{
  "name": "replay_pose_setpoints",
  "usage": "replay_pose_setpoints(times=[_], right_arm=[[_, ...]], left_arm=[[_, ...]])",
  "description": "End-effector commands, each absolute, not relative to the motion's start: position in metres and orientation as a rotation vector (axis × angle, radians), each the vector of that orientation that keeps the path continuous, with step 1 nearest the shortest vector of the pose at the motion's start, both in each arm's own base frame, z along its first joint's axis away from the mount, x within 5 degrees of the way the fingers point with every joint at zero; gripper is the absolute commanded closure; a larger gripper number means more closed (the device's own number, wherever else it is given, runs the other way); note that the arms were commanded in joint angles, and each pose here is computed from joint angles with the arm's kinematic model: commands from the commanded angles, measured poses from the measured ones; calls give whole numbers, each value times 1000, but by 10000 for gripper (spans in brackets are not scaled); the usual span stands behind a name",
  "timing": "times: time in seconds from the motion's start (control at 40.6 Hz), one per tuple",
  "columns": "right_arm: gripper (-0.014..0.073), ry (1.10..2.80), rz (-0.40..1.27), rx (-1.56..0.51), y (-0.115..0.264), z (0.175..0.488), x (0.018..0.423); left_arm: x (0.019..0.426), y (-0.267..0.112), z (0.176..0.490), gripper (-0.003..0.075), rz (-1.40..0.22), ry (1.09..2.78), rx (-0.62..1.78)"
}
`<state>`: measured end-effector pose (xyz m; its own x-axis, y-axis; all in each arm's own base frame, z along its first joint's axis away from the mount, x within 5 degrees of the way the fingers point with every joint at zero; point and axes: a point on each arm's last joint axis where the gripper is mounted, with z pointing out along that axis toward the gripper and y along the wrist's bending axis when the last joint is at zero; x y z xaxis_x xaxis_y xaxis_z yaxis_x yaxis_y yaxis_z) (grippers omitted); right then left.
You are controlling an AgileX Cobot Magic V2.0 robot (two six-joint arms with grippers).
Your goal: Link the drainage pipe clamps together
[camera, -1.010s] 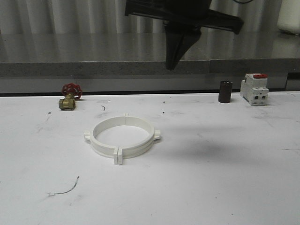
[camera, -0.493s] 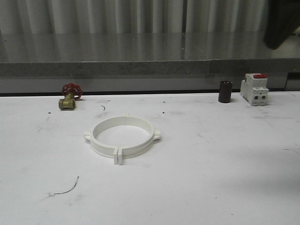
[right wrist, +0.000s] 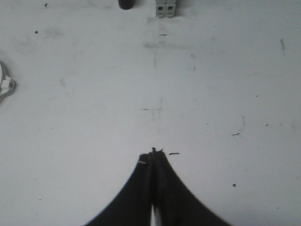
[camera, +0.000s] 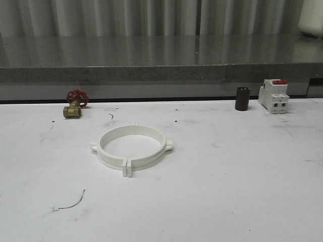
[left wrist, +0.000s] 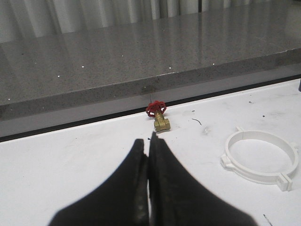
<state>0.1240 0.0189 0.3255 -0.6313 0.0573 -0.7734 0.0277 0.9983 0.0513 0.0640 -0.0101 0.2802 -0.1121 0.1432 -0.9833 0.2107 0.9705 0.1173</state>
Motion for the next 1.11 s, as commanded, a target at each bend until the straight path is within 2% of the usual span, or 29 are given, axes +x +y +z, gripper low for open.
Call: replay_pose_setpoints(times=[0.0, 0.197, 0.468, 1.084], right_arm=[[718, 2060, -12, 1, 7, 331, 104], [718, 1857, -14, -18, -9, 310, 60], [718, 1719, 13, 3, -18, 298, 32], [718, 1713, 14, 4, -18, 298, 31]], left_arm=[[64, -12, 296, 741, -73, 1591, 272], [64, -12, 296, 741, -73, 1591, 272], [64, -12, 296, 741, -73, 1591, 272], [64, -12, 296, 741, -73, 1591, 272]])
